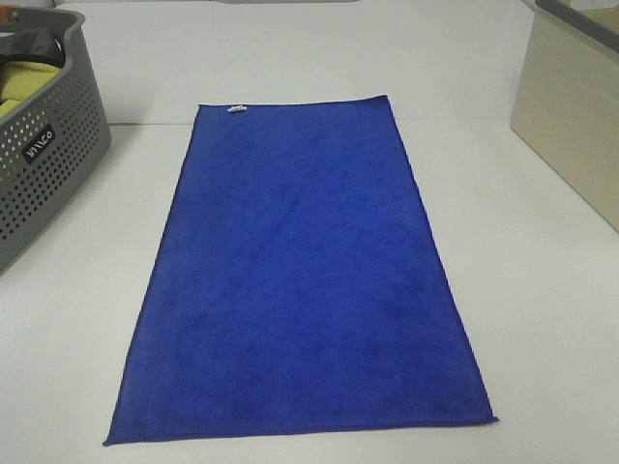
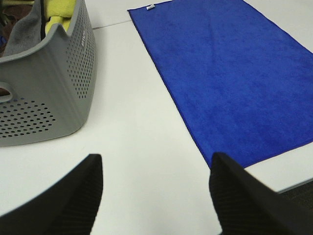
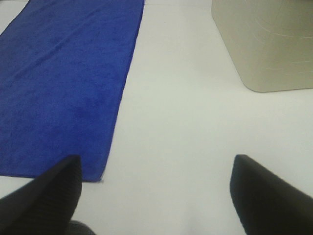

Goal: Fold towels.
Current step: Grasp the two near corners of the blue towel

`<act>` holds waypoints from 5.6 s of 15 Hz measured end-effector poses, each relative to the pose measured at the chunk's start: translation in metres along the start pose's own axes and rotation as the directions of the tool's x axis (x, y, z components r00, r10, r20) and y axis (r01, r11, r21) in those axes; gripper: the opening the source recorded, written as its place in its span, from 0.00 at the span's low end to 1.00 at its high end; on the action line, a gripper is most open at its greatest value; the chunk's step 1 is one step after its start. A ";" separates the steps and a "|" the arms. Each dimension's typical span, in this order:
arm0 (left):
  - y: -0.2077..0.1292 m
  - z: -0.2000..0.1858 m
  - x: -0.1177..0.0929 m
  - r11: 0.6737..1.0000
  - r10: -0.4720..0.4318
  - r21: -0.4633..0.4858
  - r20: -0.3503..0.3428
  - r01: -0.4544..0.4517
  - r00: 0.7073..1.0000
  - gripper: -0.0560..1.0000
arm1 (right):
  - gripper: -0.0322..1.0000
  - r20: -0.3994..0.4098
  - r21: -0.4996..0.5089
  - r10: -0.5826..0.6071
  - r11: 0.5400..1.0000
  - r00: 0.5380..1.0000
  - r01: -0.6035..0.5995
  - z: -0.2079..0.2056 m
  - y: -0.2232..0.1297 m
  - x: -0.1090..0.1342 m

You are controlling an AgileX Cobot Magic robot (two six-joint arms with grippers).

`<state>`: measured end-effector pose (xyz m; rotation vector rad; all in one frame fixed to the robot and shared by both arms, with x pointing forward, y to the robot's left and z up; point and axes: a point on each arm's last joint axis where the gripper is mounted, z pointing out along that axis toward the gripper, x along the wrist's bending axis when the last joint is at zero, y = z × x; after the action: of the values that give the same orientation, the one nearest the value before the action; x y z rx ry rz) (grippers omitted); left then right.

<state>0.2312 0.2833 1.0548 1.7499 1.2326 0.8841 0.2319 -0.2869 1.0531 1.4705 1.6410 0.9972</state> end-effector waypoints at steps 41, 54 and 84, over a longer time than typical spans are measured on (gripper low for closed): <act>0.000 0.000 0.000 1.000 0.000 0.000 0.000 0.000 1.000 0.63 | 0.79 0.000 0.000 0.000 1.000 1.000 0.000 0.000 0.000 0.000; 0.000 0.000 0.000 1.000 0.000 0.000 0.000 0.000 1.000 0.63 | 0.79 0.000 0.000 0.000 1.000 1.000 0.000 0.000 0.000 0.000; -0.011 0.246 0.022 0.639 -0.609 0.635 0.073 0.434 0.789 0.63 | 0.76 -0.027 0.749 0.411 0.612 0.911 -0.254 0.241 0.030 -0.012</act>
<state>0.4481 0.2538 0.9402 1.7115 1.8142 -0.1396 0.4607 -0.2761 0.9704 2.3587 2.1014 0.6889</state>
